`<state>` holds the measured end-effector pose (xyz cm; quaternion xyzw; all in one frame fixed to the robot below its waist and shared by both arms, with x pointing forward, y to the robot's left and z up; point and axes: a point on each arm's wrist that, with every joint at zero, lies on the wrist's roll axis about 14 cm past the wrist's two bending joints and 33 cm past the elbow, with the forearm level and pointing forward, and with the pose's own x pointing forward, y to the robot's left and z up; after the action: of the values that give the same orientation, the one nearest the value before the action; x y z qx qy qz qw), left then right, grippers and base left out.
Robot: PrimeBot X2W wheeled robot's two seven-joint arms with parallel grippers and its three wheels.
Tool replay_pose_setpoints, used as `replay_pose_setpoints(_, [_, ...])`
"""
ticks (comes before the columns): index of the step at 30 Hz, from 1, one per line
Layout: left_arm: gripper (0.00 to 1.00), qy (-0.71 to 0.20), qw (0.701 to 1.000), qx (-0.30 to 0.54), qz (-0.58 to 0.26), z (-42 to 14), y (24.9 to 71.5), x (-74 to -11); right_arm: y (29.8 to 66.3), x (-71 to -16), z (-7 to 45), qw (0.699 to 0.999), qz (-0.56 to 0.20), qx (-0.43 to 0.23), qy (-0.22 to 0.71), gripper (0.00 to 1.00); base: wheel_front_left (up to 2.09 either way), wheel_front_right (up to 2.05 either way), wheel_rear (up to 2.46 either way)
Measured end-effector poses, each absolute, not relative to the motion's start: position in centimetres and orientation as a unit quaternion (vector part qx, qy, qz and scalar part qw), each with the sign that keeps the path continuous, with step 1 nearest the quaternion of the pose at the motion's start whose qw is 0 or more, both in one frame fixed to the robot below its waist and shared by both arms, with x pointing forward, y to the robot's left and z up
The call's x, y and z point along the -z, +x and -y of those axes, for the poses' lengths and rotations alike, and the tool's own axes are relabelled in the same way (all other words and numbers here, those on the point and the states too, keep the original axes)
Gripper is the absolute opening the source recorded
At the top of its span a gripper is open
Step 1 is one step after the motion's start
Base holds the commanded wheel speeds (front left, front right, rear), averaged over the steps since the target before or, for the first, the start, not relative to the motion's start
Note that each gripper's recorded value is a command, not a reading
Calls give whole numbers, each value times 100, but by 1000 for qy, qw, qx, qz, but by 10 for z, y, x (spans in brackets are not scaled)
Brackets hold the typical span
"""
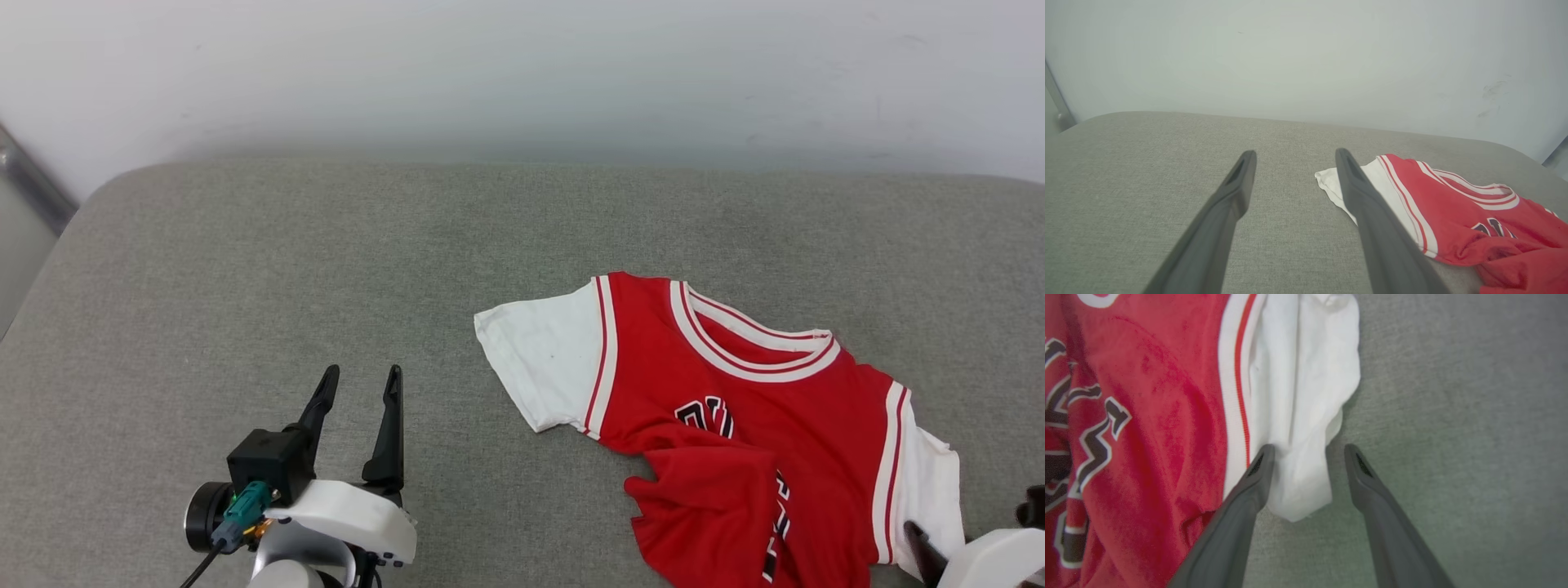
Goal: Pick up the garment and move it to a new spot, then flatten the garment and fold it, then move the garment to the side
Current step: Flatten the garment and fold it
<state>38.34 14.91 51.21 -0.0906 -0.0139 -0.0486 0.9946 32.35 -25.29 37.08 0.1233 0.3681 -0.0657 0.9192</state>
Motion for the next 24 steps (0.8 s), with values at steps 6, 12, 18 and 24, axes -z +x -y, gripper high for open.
replay_pose_setpoints(6, [100, -86, 995, 48, 21, -152, 382, -519, 351, -429, 272, 970, -214, 86, 78, 100, 0, 0, 0])
replay_pose_setpoints(12, [100, -84, 996, 41, 17, -156, 370, -519, 364, -490, 247, 994, -87, 45, 49, 100, 0, 0, 0])
replay_pose_setpoints(18, [100, -78, 996, 30, 8, -165, 364, -517, 358, -531, 215, 999, -7, -1, 44, 100, 0, 0, 0])
replay_pose_setpoints(24, [100, -63, 997, 36, -16, -167, 373, -515, 346, -543, 197, 999, 15, -19, 48, 100, 0, 0, 0])
